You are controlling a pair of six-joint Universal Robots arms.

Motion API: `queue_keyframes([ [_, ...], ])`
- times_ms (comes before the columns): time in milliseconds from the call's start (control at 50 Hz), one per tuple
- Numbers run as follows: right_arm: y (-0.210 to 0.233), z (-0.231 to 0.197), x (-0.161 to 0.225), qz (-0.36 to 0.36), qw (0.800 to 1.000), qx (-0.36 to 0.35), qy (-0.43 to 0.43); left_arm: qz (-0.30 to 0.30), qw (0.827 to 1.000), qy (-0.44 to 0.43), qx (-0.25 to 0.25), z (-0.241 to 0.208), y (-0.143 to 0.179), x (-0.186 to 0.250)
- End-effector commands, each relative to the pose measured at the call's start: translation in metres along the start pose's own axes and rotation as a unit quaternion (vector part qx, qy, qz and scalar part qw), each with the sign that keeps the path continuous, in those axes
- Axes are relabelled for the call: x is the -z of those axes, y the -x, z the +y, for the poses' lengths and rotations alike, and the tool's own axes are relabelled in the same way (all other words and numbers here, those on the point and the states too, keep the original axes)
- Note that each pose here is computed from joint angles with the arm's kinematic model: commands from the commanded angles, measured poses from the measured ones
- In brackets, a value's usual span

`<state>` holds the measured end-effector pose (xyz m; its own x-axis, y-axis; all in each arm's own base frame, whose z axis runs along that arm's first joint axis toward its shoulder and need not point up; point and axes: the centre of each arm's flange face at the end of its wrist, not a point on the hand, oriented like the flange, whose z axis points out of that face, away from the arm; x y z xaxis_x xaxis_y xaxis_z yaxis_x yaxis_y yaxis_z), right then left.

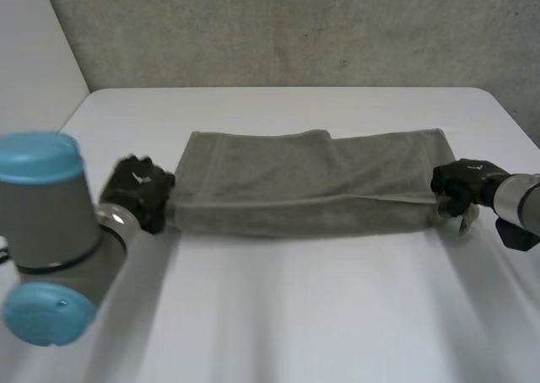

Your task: Fold the towel.

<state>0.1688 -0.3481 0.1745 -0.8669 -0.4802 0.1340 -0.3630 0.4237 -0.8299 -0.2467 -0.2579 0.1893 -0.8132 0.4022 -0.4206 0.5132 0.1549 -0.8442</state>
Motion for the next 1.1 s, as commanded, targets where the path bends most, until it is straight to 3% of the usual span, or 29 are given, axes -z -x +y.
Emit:
queue_keyframes([
  [20, 0.001, -0.004, 0.032, -0.040, 0.997, 0.057, 0.021, 0.000, 0.999, -0.040, -0.024, -0.028, 0.020, 0.018],
  [300, 0.018, 0.012, 0.049, -0.093, 0.966, 0.223, 0.088, 0.061, 0.998, 0.021, -0.025, -0.003, 0.009, 0.018],
  [420, 0.004, -0.009, 0.027, -0.047, 0.963, 0.263, 0.038, 0.029, 0.998, 0.027, -0.043, 0.004, 0.029, -0.021],
  [500, -0.002, -0.038, 0.008, -0.003, 0.951, 0.306, -0.035, -0.032, 0.995, -0.052, -0.074, -0.025, 0.049, -0.067],
  [540, -0.011, -0.094, -0.001, 0.079, 0.920, 0.352, -0.151, -0.069, 0.990, -0.096, -0.075, -0.046, 0.061, -0.079],
  [560, -0.011, -0.094, -0.001, 0.080, 0.920, 0.352, -0.152, -0.108, 0.980, -0.149, -0.074, -0.072, 0.073, -0.086],
  [580, -0.013, -0.126, 0.001, 0.131, 0.894, 0.369, -0.217, -0.109, 0.980, -0.150, -0.074, -0.072, 0.073, -0.086],
  [600, -0.013, -0.126, 0.001, 0.132, 0.894, 0.369, -0.218, -0.150, 0.964, -0.209, -0.071, -0.102, 0.087, -0.087],
  [620, -0.009, -0.161, 0.009, 0.183, 0.860, 0.376, -0.292, -0.184, 0.943, -0.271, -0.062, -0.131, 0.095, -0.083],
  [640, -0.003, -0.188, 0.018, 0.222, 0.829, 0.370, -0.356, -0.185, 0.943, -0.272, -0.061, -0.132, 0.096, -0.083],
  [660, -0.003, -0.188, 0.018, 0.222, 0.829, 0.369, -0.357, -0.202, 0.920, -0.330, -0.056, -0.158, 0.097, -0.071],
  [680, 0.004, -0.209, 0.033, 0.249, 0.803, 0.352, -0.411, -0.202, 0.920, -0.330, -0.056, -0.158, 0.097, -0.070],
  [700, 0.009, -0.229, 0.054, 0.265, 0.777, 0.331, -0.465, -0.217, 0.895, -0.387, -0.050, -0.185, 0.098, -0.051],
  [720, 0.010, -0.229, 0.054, 0.265, 0.777, 0.331, -0.466, -0.229, 0.869, -0.436, -0.043, -0.206, 0.101, -0.029],
  [740, 0.013, -0.239, 0.073, 0.268, 0.766, 0.315, -0.493, -0.229, 0.869, -0.436, -0.043, -0.207, 0.101, -0.029],
  [780, 0.013, -0.240, 0.082, 0.260, 0.770, 0.299, -0.500, -0.227, 0.840, -0.493, -0.028, -0.225, 0.106, 0.001],
  [800, 0.013, -0.235, 0.081, 0.245, 0.782, 0.287, -0.496, -0.227, 0.840, -0.493, -0.028, -0.226, 0.106, 0.001],
  [840, 0.013, -0.235, 0.081, 0.245, 0.783, 0.286, -0.496, -0.208, 0.838, -0.504, -0.025, -0.226, 0.105, 0.009],
  [880, 0.016, -0.216, 0.070, 0.216, 0.813, 0.283, -0.461, -0.184, 0.841, -0.509, -0.026, -0.223, 0.105, 0.011],
  [900, 0.016, -0.215, 0.070, 0.216, 0.813, 0.283, -0.460, -0.165, 0.851, -0.497, -0.029, -0.211, 0.103, 0.005],
  [920, 0.019, -0.203, 0.063, 0.196, 0.830, 0.283, -0.438, -0.165, 0.852, -0.497, -0.029, -0.211, 0.103, 0.005],
  [940, 0.023, -0.188, 0.055, 0.173, 0.847, 0.286, -0.413, -0.149, 0.869, -0.471, -0.033, -0.192, 0.099, -0.005],
  [960, 0.023, -0.188, 0.055, 0.172, 0.847, 0.286, -0.413, -0.149, 0.869, -0.471, -0.033, -0.192, 0.099, -0.005],
  [980, 0.028, -0.172, 0.047, 0.145, 0.862, 0.288, -0.391, -0.132, 0.886, -0.442, -0.037, -0.172, 0.093, -0.015],
  [1000, 0.028, -0.172, 0.047, 0.145, 0.862, 0.288, -0.390, -0.132, 0.886, -0.442, -0.037, -0.172, 0.093, -0.016],
  [1040, 0.033, -0.155, 0.039, 0.119, 0.876, 0.289, -0.369, -0.091, 0.919, -0.382, -0.041, -0.129, 0.077, -0.037],
  [1060, 0.034, -0.137, 0.032, 0.095, 0.890, 0.286, -0.341, -0.091, 0.919, -0.382, -0.041, -0.128, 0.077, -0.038],
  [1080, 0.030, -0.121, 0.027, 0.079, 0.903, 0.282, -0.314, -0.077, 0.935, -0.344, -0.040, -0.101, 0.073, -0.050],
  [1100, 0.030, -0.120, 0.026, 0.079, 0.903, 0.282, -0.313, -0.077, 0.935, -0.344, -0.040, -0.101, 0.073, -0.050],
])
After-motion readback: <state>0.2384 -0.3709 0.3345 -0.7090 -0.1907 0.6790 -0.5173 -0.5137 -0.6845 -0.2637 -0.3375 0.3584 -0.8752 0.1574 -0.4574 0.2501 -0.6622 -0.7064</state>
